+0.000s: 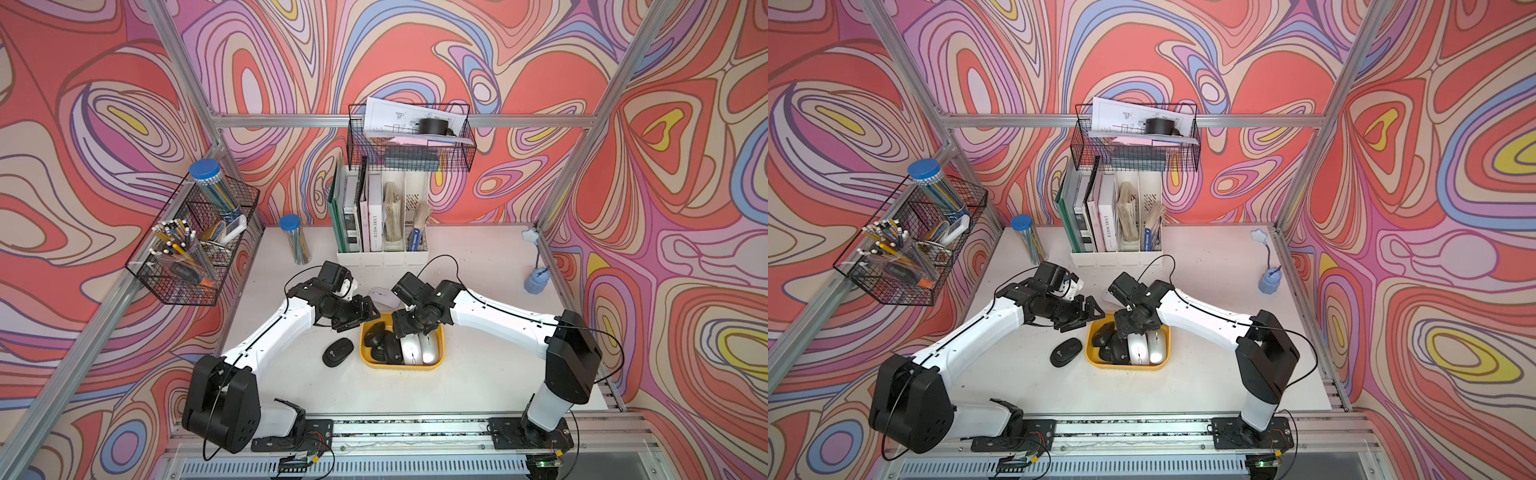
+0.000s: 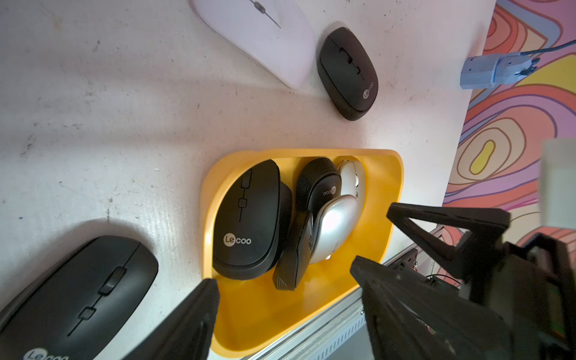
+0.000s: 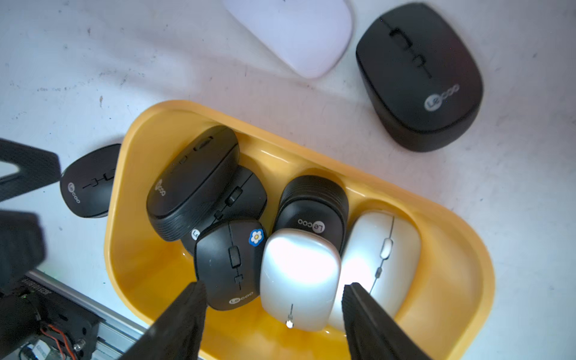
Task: Put the mouse in the storage box
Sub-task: Place the mouse in the storage box, then pick up the mouse from the center of the board.
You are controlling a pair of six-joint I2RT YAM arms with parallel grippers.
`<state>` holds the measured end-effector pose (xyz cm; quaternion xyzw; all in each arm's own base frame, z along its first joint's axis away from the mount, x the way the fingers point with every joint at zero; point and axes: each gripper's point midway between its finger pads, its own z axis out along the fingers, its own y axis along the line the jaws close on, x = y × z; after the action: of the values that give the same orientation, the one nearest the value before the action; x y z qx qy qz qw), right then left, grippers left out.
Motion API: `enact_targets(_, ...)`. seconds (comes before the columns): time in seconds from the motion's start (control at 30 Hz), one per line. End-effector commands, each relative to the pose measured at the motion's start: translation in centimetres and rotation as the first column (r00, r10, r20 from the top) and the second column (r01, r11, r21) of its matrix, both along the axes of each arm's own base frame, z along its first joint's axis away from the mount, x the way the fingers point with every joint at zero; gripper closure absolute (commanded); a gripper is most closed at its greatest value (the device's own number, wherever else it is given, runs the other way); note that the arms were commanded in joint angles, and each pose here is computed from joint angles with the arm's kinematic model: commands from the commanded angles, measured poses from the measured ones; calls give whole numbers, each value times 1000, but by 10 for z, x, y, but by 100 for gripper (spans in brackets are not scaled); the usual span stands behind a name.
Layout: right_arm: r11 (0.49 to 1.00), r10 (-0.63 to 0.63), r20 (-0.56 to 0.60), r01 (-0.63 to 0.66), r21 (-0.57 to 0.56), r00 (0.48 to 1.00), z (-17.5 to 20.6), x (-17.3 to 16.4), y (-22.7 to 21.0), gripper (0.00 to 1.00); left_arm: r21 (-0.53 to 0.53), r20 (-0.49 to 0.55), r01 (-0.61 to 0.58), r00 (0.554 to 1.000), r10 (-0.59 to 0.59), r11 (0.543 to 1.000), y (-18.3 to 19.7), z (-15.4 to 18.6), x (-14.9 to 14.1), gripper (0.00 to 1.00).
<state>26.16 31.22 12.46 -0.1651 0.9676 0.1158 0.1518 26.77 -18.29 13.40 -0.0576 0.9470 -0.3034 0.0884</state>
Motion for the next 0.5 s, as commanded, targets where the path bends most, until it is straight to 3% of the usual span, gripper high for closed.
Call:
enact_targets(0.0,991,108,87,-100,-93,990,3,19,5,25,24,18,-32,999,32,999,7,11,6,21)
enact_targets(0.17,957,273,126,-255,-141,954,-1,49,23,21,46,-54,-215,975,218,975,36,9,12,24)
enact_targets(0.27,947,307,147,-287,-147,940,0,79,29,20,44,-96,-290,951,293,956,49,4,15,25)
enact_targets(0.47,927,375,124,-369,-70,919,-16,124,36,18,12,-101,-322,942,321,947,55,5,18,24)
